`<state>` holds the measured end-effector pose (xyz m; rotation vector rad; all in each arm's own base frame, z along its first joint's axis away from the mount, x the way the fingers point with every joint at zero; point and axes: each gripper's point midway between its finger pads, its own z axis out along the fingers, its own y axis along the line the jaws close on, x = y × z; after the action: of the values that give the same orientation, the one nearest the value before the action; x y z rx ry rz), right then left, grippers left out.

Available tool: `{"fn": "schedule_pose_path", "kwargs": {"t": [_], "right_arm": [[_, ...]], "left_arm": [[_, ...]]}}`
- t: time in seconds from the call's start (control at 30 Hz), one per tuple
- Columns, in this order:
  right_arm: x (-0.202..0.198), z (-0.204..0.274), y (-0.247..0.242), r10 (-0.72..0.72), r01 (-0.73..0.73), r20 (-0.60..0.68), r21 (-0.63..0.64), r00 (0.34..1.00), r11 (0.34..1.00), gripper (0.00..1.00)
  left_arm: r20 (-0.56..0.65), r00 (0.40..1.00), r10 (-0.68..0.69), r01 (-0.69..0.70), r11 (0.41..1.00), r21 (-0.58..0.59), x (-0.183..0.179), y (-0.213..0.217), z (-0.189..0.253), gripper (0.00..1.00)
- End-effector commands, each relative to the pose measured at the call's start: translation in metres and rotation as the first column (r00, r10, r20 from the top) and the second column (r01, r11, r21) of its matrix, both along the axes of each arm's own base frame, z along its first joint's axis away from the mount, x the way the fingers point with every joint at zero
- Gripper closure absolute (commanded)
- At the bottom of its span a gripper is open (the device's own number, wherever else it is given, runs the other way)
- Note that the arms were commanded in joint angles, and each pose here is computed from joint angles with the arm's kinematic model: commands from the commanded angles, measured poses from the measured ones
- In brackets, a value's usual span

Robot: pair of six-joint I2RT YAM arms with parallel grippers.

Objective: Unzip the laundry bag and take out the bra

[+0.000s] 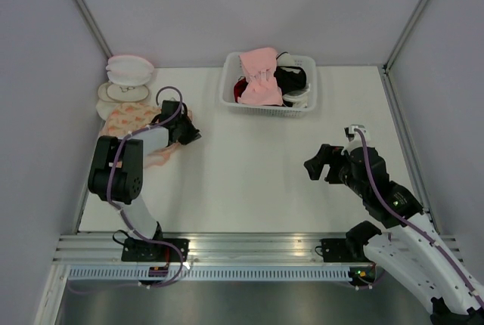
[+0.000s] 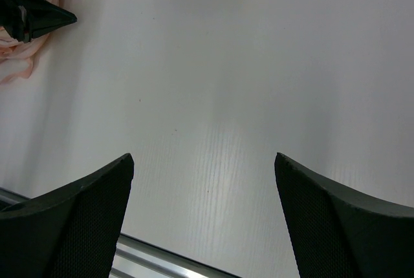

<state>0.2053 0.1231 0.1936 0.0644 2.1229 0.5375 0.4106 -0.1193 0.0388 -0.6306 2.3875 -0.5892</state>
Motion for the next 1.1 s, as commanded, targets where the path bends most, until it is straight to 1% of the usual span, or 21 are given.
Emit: {"fn": "schedule_pose_path", "kwargs": {"t": [0.0,0.03,0.07,0.17,0.3,0.33,0.47,0.6,0.67,0.7,0.73,0.77,0.8,0.83,0.87,0.9,0.93,0.97,1.0,1.03,1.07], "right_arm": [[0.002,0.009,-0.004,-0.018,0.018,0.021,-0.013,1.000,1.000,0.06],[0.003,0.010,-0.004,-0.017,0.017,0.024,-0.012,1.000,1.000,0.06],[0.002,0.010,-0.004,-0.017,0.017,0.023,-0.014,1.000,1.000,0.06],[0.002,0.012,-0.005,-0.017,0.017,0.027,-0.015,0.999,1.000,0.06],[0.002,0.010,-0.005,-0.016,0.017,0.025,-0.018,1.000,1.000,0.06],[0.001,0.011,-0.004,-0.012,0.012,0.025,-0.016,1.000,1.000,0.06],[0.002,0.011,-0.005,-0.012,0.013,0.025,-0.018,1.000,1.000,0.06],[0.002,0.012,-0.004,-0.009,0.010,0.026,-0.013,1.000,1.000,0.05],[0.002,0.012,-0.004,-0.014,0.014,0.024,-0.012,1.000,1.000,0.05],[0.002,0.012,-0.005,-0.015,0.015,0.027,-0.011,1.000,1.000,0.05],[0.002,0.012,-0.005,-0.018,0.019,0.026,-0.012,0.999,1.000,0.05],[0.002,0.013,-0.006,-0.024,0.024,0.031,-0.012,0.999,1.000,0.03],[0.002,0.012,-0.007,-0.028,0.028,0.030,-0.012,0.999,1.000,0.02],[0.003,0.012,-0.008,-0.034,0.034,0.033,-0.015,0.999,0.999,0.02],[0.004,0.012,-0.008,-0.039,0.039,0.034,-0.016,0.999,0.999,0.02],[0.005,0.011,-0.009,-0.042,0.042,0.033,-0.021,0.999,0.999,0.02],[0.005,0.010,-0.009,-0.044,0.044,0.031,-0.022,0.999,0.999,0.02],[0.005,0.010,-0.009,-0.045,0.046,0.028,-0.024,0.999,0.999,0.02],[0.006,0.010,-0.009,-0.049,0.049,0.030,-0.023,0.998,0.999,0.02],[0.006,0.010,-0.009,-0.048,0.049,0.033,-0.019,0.998,0.999,0.02],[0.006,0.012,-0.009,-0.049,0.049,0.039,-0.013,0.998,0.999,0.02]], "left_arm": [[-0.061,0.992,0.112,-0.100,0.979,0.177,-0.002,0.038,-0.015,0.98],[-0.090,0.988,0.128,-0.108,0.974,0.199,-0.007,0.043,-0.019,0.98],[-0.105,0.984,0.143,-0.117,0.969,0.217,-0.004,0.048,-0.023,0.98],[-0.158,0.970,0.186,-0.146,0.961,0.235,-0.007,0.065,-0.032,0.98],[-0.118,0.956,0.269,-0.224,0.927,0.301,-0.010,0.089,-0.025,0.98],[-0.100,0.947,0.306,-0.257,0.905,0.339,-0.011,0.100,-0.023,0.98],[-0.087,0.925,0.370,-0.316,0.874,0.369,-0.018,0.121,-0.017,0.98],[-0.092,0.919,0.384,-0.329,0.873,0.359,-0.019,0.127,-0.017,0.98],[-0.092,0.927,0.364,-0.317,0.890,0.327,-0.019,0.120,-0.014,0.98],[-0.072,0.934,0.350,-0.314,0.900,0.301,-0.015,0.116,-0.009,0.98],[-0.075,0.950,0.304,-0.277,0.929,0.247,-0.018,0.104,-0.010,0.98],[-0.020,0.964,0.267,-0.256,0.943,0.214,-0.014,0.097,0.008,0.96],[0.028,0.971,0.237,-0.238,0.953,0.187,-0.010,0.089,0.019,0.86],[0.039,0.985,0.170,-0.174,0.975,0.139,-0.015,0.073,0.023,0.59],[0.096,0.988,0.122,-0.132,0.985,0.112,-0.016,0.062,0.044,0.46],[0.119,0.990,0.076,-0.088,0.991,0.105,-0.020,0.048,0.052,0.35],[0.137,0.990,0.027,-0.039,0.996,0.085,-0.026,0.037,0.060,0.16],[0.156,0.988,-0.009,-0.003,0.997,0.074,-0.031,0.027,0.068,0.11],[0.204,0.977,-0.058,0.047,0.997,0.060,-0.036,0.012,0.085,0.07],[0.232,0.964,-0.127,0.122,0.992,0.034,-0.048,-0.007,0.097,0.01],[0.224,0.964,-0.142,0.141,0.990,0.022,-0.051,-0.010,0.095,0.00]]}}
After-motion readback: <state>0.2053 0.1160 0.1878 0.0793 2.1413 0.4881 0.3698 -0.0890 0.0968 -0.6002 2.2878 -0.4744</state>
